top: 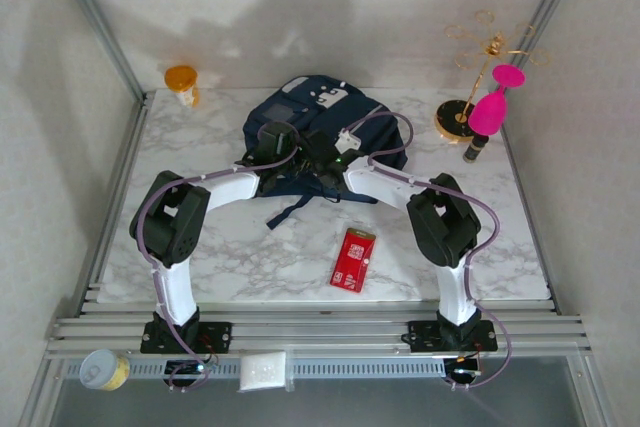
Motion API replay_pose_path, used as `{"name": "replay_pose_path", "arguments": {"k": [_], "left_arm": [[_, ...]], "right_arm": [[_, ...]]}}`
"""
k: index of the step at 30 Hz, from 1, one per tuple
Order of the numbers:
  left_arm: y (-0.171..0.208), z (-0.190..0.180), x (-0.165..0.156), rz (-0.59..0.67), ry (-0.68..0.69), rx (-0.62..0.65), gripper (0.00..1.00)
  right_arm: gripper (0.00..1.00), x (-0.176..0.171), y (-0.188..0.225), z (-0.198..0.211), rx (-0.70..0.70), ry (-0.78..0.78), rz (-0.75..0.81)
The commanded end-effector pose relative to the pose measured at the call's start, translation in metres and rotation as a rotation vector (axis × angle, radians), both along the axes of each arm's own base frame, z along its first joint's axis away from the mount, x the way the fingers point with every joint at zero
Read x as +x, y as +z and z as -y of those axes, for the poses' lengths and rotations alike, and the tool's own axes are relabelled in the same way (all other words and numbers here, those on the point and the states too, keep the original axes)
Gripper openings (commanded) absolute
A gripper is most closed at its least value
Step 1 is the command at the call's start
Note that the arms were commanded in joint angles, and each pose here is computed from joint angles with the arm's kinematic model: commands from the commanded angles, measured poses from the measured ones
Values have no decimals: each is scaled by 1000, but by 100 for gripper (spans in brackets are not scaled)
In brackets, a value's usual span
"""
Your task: Pack books, pencil case, and school supplies into a backpack
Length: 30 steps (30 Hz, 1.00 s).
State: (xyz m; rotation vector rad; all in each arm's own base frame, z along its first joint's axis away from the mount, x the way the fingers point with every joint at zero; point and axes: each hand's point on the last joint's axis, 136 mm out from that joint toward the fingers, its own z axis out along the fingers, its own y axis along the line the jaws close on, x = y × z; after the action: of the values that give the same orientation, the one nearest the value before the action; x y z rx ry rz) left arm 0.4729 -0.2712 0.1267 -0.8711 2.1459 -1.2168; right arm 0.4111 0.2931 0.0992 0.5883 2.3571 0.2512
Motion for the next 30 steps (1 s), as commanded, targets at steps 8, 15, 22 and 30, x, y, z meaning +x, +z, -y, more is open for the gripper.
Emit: {"name": "replay_pose_path", "arguments": {"k": [8, 15, 22, 30], "left_arm": [[8, -20, 21, 51, 74, 19, 45], [9, -21, 17, 49, 64, 25, 45], [23, 14, -9, 49, 13, -82, 52], [12, 38, -5, 29, 92, -150, 34]], "right_arm": [[9, -4, 24, 10, -17, 75, 38], [0, -14, 29, 9, 78, 236, -15], [0, -19, 42, 13, 133, 326, 1], [0, -22, 40, 11, 137, 391, -24]]}}
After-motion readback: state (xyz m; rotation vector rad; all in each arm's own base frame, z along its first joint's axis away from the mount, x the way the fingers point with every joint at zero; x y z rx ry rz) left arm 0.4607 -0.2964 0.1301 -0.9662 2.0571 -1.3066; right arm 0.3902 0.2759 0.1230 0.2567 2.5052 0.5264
